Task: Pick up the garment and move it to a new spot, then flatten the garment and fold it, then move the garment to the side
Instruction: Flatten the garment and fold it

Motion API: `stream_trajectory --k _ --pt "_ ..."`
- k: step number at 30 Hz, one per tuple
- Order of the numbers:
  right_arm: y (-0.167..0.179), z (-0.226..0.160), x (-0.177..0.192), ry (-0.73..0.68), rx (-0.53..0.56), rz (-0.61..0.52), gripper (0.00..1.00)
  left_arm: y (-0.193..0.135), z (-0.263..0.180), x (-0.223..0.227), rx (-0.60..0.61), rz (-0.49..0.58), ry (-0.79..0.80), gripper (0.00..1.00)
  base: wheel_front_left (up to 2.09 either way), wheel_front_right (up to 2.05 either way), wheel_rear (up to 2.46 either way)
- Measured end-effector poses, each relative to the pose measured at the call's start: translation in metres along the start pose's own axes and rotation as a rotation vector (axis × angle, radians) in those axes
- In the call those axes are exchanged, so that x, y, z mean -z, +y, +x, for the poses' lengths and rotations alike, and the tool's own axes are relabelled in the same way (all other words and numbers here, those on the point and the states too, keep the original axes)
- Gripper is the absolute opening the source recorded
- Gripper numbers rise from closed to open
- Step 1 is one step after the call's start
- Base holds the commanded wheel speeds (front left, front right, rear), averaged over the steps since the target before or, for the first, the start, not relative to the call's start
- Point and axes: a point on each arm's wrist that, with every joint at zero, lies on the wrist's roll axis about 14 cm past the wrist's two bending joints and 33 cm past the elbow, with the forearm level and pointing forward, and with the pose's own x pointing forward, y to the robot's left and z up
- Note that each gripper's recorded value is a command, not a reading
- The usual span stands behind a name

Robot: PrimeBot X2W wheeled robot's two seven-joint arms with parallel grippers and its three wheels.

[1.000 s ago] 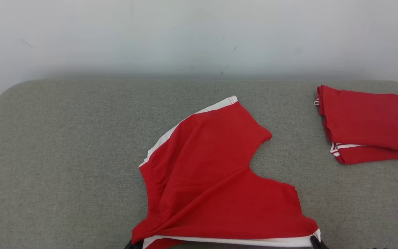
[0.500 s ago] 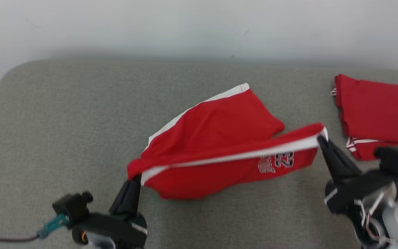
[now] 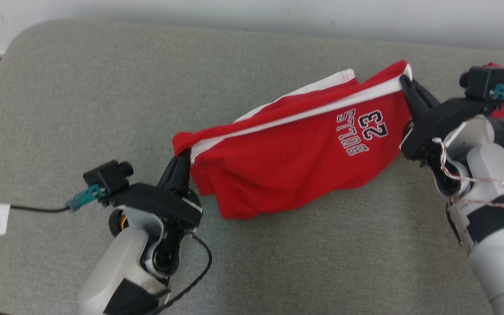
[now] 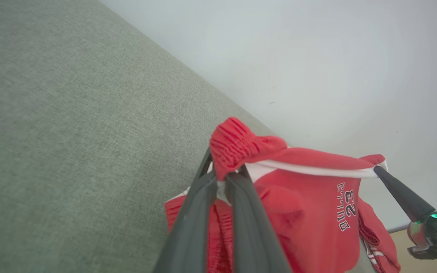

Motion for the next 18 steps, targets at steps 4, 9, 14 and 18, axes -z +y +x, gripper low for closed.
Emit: stream_trajectory --k 4,9,14,18 --pt "0.0 0.025 0.01 0.024 0.008 -0.013 0.0 0.009 0.012 0.004 -0.025 0.019 0.016 0.0 0.0 0.0 0.0" --pt "0.004 0.046 0.031 0.067 0.011 -0.024 0.0 0.019 0.018 0.01 -0.049 0.036 0.037 0.0 0.0 0.0 0.0" --pt "0.004 0.058 0.038 0.061 0.024 -0.027 0.0 0.024 0.017 0.019 -0.06 0.045 0.056 0.0 0.0 0.0 0.0" --pt "0.01 0.062 0.036 0.023 0.019 -0.026 0.31 0.021 0.018 0.021 -0.048 0.065 0.065 0.0 0.0 0.0 0.0"
